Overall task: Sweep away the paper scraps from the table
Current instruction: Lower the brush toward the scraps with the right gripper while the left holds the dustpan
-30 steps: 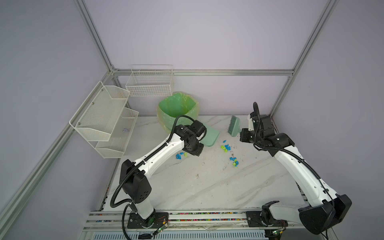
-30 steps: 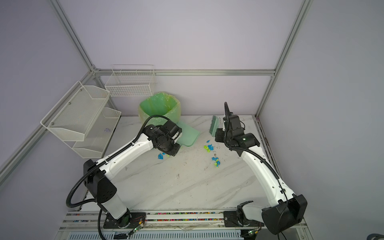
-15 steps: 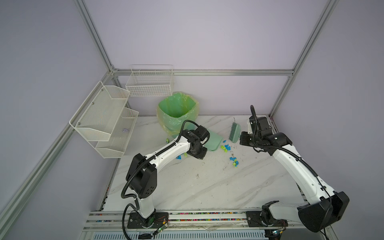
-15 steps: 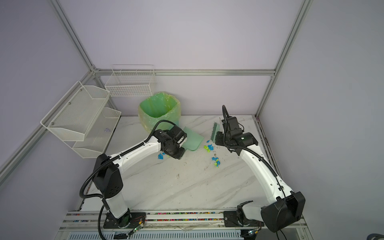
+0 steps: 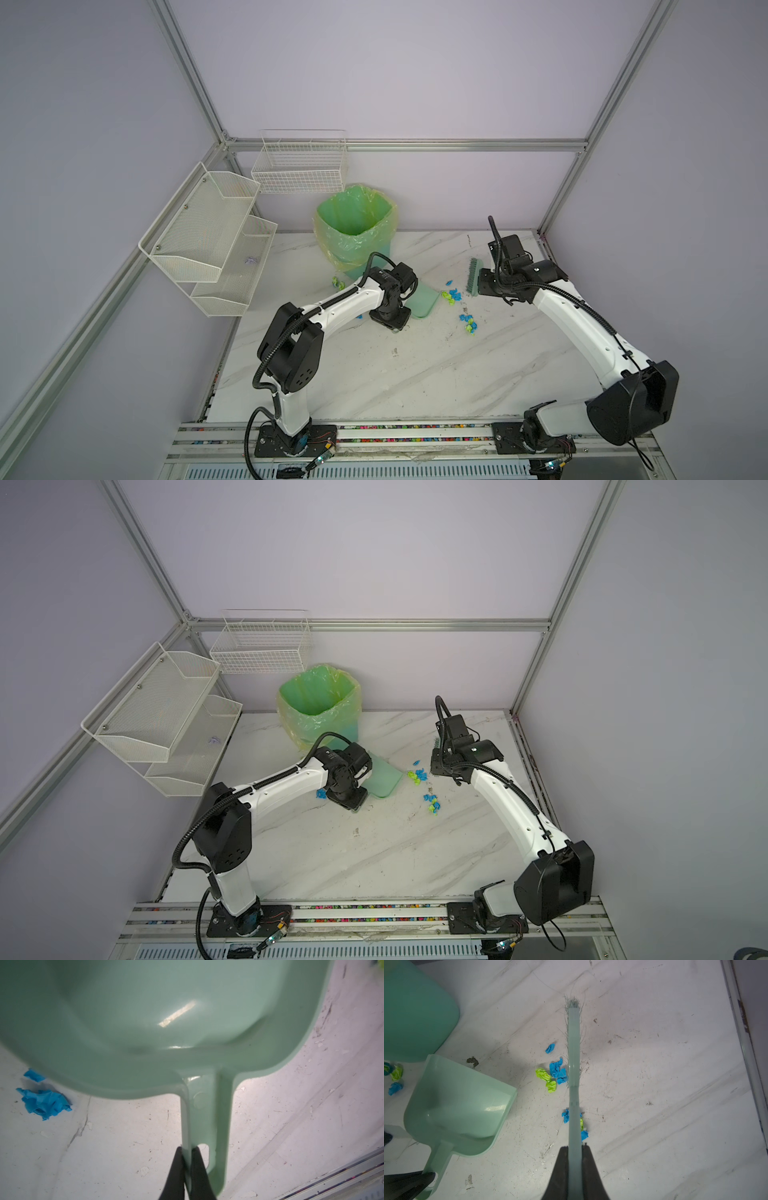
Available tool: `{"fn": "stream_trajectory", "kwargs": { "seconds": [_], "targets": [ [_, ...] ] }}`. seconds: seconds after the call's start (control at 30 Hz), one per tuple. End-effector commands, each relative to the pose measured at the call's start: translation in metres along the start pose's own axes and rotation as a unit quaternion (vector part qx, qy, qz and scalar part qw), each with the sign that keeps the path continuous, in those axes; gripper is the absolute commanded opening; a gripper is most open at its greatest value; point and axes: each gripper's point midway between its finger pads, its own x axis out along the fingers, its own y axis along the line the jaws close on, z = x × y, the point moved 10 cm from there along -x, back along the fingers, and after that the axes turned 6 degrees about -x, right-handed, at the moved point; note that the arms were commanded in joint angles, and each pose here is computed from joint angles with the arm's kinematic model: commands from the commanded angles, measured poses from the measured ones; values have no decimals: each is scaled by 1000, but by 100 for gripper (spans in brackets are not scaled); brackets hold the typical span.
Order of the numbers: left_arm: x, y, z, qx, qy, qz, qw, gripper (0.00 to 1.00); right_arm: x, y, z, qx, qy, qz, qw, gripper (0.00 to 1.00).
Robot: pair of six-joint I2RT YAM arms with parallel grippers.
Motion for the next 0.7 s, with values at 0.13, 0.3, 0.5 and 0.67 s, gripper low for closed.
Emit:
{"fn": "stream_trajectory", "kwargs": {
  "seconds": [0.13, 0.3, 0.5, 0.67],
  "targets": [
    [-14, -15, 10, 34, 53, -48, 997, 0, 0, 0, 14, -22, -8, -21, 999, 0],
    [-26, -21, 15, 33, 63, -68, 995, 0, 4, -2, 15, -34, -9, -38, 999, 0],
    [-23, -23, 18, 30, 81, -66, 994, 0, 10, -1, 17, -47, -8, -44, 998, 0],
    [-20, -23, 23, 25, 83, -60, 994, 0, 14, 1, 18, -55, -8, -39, 998, 0]
  ]
}}
